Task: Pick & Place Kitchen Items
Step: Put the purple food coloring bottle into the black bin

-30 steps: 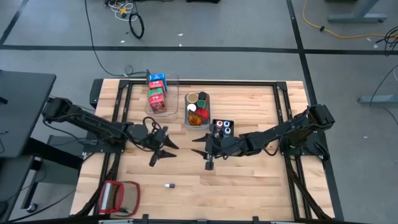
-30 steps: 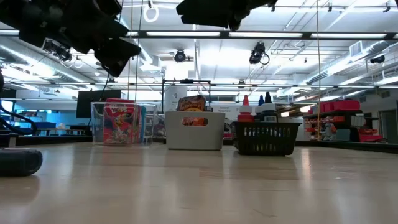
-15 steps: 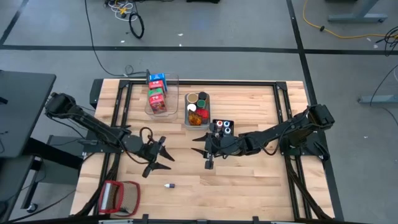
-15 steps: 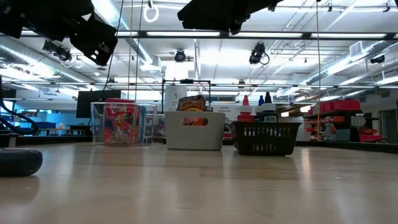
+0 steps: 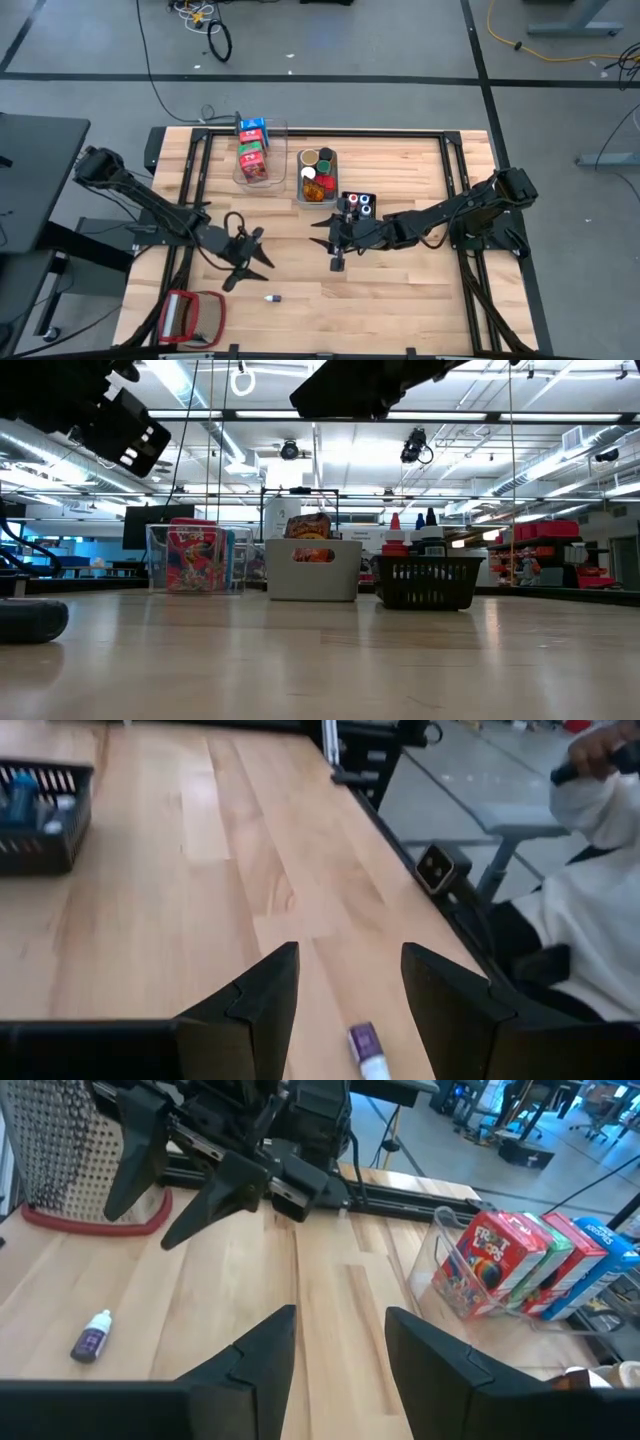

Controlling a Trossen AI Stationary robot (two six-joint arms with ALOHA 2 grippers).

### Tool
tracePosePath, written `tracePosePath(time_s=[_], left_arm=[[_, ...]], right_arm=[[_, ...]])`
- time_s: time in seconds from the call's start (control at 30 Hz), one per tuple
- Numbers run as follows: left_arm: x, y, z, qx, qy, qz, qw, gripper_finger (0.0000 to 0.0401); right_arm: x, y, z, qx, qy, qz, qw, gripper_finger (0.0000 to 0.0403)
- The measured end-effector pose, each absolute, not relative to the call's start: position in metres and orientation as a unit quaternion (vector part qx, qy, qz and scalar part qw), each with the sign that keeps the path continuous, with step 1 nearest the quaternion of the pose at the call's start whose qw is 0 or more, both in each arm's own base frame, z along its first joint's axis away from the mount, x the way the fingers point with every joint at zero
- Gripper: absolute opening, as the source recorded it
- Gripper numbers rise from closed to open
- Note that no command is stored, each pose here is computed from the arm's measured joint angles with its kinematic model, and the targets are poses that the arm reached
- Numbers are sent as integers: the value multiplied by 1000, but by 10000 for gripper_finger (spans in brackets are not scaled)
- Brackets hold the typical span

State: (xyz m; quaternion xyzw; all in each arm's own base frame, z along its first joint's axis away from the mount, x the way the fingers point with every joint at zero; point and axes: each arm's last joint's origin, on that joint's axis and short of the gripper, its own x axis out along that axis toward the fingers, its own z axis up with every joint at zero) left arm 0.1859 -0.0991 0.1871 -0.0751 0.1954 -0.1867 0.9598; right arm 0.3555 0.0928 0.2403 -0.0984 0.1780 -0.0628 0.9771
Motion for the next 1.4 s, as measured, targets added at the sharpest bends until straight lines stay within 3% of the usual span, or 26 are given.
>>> tracePosePath(time_s=[0.5,0.83,1.03,1.4], left_arm=[[181,-122,194,-60,183,-175,966,168],[219,-159,182,-29,251,-263,931,145],[236,-160,175,-19,284,-229,931,172],[241,-165,121,5,375,-175,910,231]], right_arm=[[357,83,239,-99,185,-76,975,165],[357,79,236,-99,201,-79,971,165],[355,81,231,-98,227,-35,968,165],[348,85,219,-79,297,51,950,165]])
